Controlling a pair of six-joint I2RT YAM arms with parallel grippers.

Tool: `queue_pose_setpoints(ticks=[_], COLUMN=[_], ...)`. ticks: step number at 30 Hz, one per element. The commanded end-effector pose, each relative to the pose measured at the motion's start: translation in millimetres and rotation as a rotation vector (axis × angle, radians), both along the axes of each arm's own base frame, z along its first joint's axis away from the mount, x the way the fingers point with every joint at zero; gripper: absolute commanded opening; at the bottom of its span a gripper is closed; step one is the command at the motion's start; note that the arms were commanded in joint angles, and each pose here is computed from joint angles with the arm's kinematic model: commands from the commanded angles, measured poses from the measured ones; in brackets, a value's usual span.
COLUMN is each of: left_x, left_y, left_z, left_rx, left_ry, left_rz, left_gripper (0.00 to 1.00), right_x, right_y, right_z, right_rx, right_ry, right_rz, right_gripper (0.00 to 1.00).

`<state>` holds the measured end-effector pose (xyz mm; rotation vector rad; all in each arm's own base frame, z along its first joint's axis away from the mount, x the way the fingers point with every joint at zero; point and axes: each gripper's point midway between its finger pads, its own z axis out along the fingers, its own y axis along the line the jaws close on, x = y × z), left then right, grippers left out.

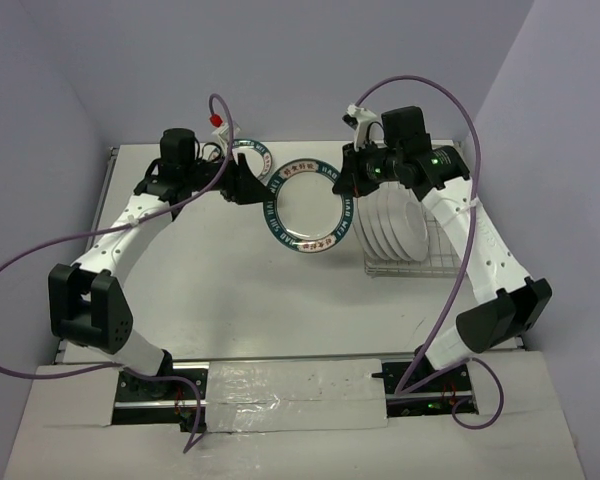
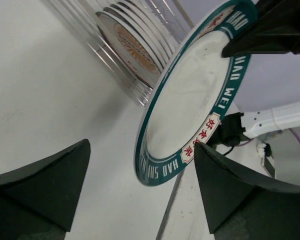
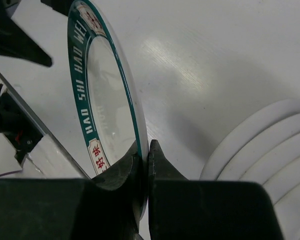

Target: Load the plates into the dish rack

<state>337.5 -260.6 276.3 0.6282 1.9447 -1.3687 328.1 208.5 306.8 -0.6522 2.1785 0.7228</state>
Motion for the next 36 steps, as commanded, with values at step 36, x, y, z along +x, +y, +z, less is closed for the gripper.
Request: queue_pose_setpoints(ticks=[36], left_x=[92.9], left_y=[122.8], left_z=[-27.0], left_rx=[0.527], left_ry=[0.003], left_rz=[0.878], left_gripper=[0.99], right_x=[0.9], right_y=[-286.0], right_z=[26.8], right_rx=[-1.037], right_ry=[-0.350], right_rz=[-0.990], right_gripper=[0.00])
